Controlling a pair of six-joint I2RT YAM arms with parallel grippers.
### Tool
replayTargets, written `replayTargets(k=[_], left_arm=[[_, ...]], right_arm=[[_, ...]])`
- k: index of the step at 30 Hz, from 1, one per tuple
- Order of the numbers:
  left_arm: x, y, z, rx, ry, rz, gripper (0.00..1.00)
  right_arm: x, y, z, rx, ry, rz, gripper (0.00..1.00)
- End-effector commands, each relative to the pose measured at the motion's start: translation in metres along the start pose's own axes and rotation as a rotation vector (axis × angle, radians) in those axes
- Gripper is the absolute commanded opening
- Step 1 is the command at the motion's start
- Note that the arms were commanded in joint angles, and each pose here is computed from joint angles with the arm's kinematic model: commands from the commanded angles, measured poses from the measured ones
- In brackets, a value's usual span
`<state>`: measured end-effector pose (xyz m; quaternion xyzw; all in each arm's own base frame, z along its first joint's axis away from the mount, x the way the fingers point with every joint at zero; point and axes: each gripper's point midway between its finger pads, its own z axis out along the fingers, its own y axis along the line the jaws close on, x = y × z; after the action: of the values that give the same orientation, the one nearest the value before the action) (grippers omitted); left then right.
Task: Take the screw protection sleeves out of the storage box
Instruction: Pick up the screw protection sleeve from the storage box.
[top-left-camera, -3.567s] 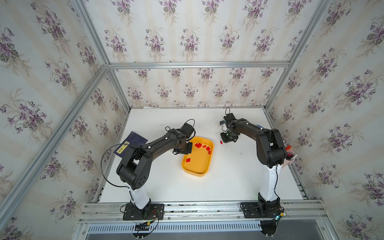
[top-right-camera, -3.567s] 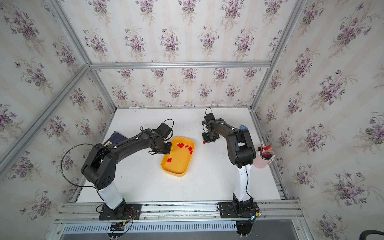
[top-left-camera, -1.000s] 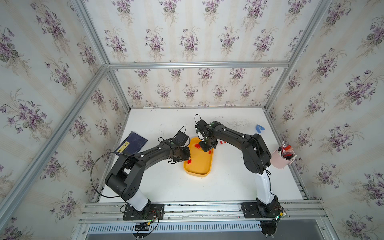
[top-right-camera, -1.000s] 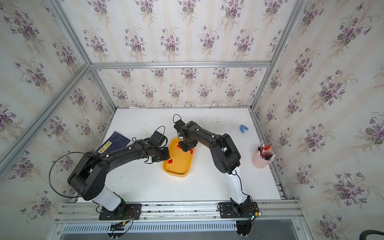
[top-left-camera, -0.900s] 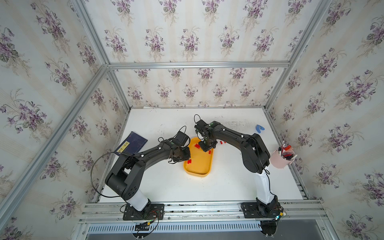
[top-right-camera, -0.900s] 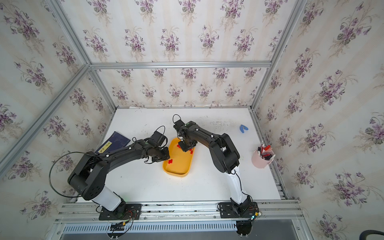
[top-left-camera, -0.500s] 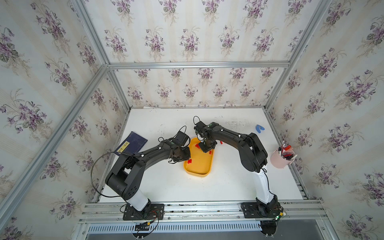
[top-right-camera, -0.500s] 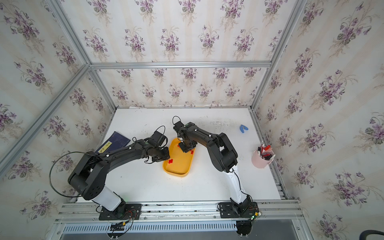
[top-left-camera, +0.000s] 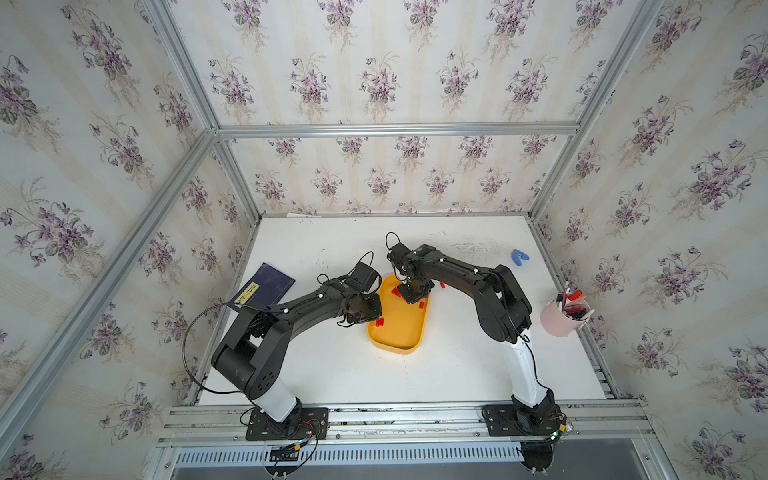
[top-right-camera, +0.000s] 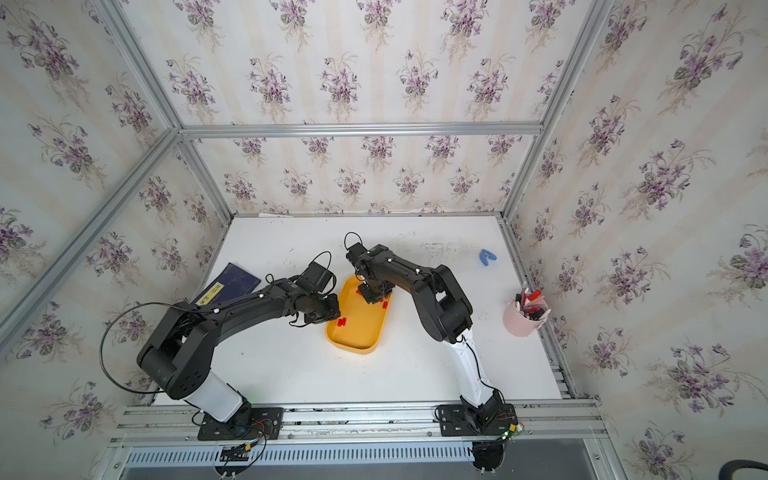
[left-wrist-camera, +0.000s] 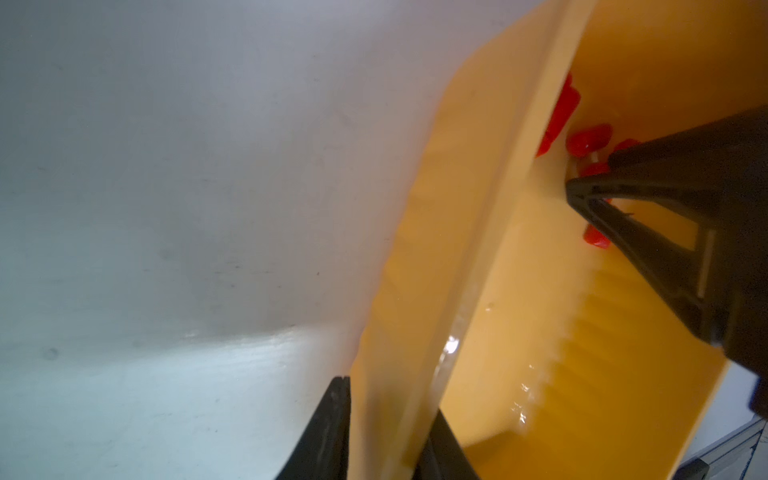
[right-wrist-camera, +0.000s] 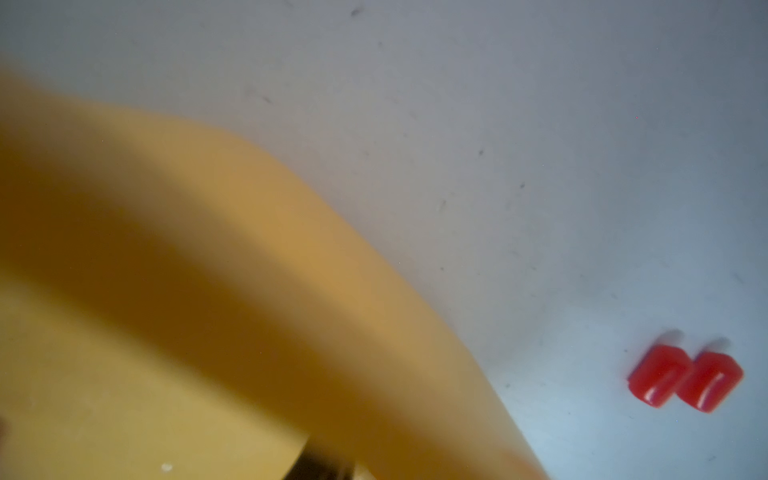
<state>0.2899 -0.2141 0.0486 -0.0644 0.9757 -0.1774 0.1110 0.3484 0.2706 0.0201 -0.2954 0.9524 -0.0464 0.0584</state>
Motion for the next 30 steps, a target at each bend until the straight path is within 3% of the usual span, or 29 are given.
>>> replayTargets(k=[1, 14, 24, 30], left_arm=[[-0.002, 0.001, 0.000, -0.011, -0.008, 0.015, 0.29], [-0.003, 0.002, -0.001, -0.016, -0.014, 0.018, 0.29], [-0.005, 0.002, -0.002, -0.022, -0.017, 0.014, 0.29], [-0.006, 0.001, -0.003, -0.023, -0.018, 0.014, 0.29]], right_arm=[[0.005, -0.007, 0.000, 0.033, 0.026, 0.006, 0.30], [-0.001, -0.006, -0.011, 0.020, -0.017, 0.011, 0.20], [-0.019, 0.004, -0.076, -0.165, -0.204, 0.066, 0.20], [-0.010, -0.044, -0.107, -0.181, -0.287, 0.174, 0.20]])
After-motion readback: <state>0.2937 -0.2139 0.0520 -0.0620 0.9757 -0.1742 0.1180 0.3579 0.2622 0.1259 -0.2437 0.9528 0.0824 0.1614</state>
